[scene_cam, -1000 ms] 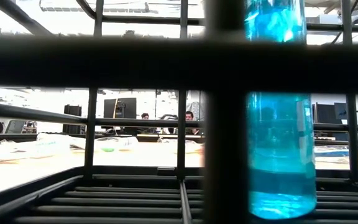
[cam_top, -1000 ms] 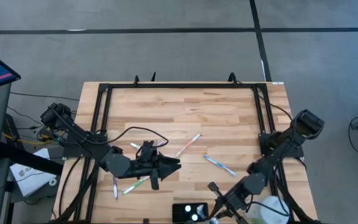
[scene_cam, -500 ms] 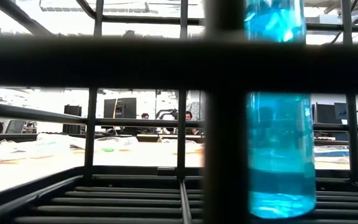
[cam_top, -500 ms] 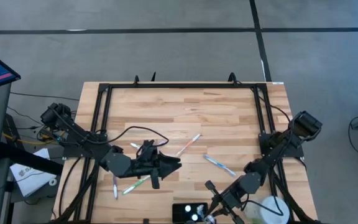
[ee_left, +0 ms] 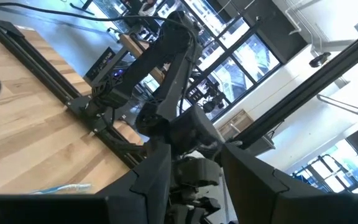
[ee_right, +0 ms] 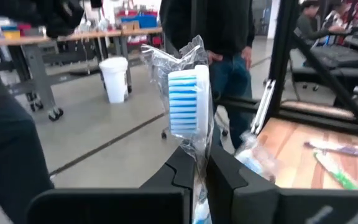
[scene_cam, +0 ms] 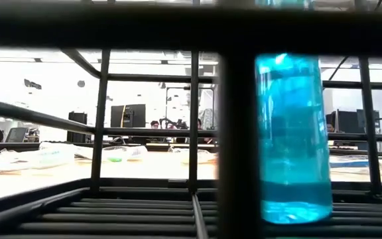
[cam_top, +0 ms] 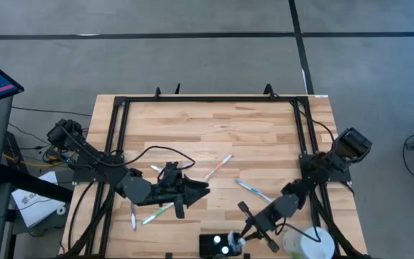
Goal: Pick & Place toothbrushing station
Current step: Put the left blue toothbrush into the black mesh organizer
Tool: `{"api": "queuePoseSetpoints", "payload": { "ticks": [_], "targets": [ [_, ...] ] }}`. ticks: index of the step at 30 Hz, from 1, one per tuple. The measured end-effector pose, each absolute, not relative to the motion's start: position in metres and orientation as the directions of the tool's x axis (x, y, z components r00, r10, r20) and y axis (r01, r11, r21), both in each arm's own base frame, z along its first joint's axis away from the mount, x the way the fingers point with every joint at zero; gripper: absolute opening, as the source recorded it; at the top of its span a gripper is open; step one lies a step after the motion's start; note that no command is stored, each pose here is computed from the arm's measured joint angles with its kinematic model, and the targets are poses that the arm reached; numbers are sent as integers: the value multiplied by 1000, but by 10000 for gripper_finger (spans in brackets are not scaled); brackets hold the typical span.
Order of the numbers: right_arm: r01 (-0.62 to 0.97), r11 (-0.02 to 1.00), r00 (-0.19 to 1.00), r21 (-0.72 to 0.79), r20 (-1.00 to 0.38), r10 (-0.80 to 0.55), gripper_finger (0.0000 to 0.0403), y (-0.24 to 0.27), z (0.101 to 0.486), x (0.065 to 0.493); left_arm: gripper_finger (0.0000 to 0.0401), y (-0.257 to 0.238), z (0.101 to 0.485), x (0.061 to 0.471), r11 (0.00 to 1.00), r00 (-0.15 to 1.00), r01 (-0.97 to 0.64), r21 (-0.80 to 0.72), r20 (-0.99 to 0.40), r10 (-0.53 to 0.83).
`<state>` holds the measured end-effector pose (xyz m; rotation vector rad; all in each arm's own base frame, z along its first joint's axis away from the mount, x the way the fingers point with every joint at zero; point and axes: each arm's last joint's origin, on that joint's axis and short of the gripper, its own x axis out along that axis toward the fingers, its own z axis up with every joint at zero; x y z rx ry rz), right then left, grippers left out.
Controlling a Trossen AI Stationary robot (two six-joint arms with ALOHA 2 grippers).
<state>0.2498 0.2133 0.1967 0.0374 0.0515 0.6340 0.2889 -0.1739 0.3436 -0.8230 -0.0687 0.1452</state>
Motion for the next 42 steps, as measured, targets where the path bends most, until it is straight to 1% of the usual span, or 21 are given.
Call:
{"api": "queuePoseSetpoints", "payload": {
  "ticks": [9, 23, 28, 34, 42],
  "targets": [
    [-580, 814, 814, 37, -19, 581, 11, 208, 195, 252, 140, -174, 344, 289, 665, 987, -102, -740, 5, 158],
    [-612, 791, 791, 6, 21, 611, 11, 224, 173, 252, 140, -174, 344, 289, 665, 988, -101, -740, 5, 157],
    [-612, 791, 791, 1, 12, 612, 12, 225, 171, 252, 140, -174, 344, 289, 665, 988, -102, -740, 5, 157],
    [-612, 790, 790, -8, 7, 612, 23, 225, 170, 252, 140, -174, 344, 289, 665, 988, -102, -740, 4, 157],
    [-614, 787, 789, -54, -57, 612, 20, 225, 164, 252, 140, -174, 344, 289, 665, 988, -102, -739, 4, 156]
  ]
}}
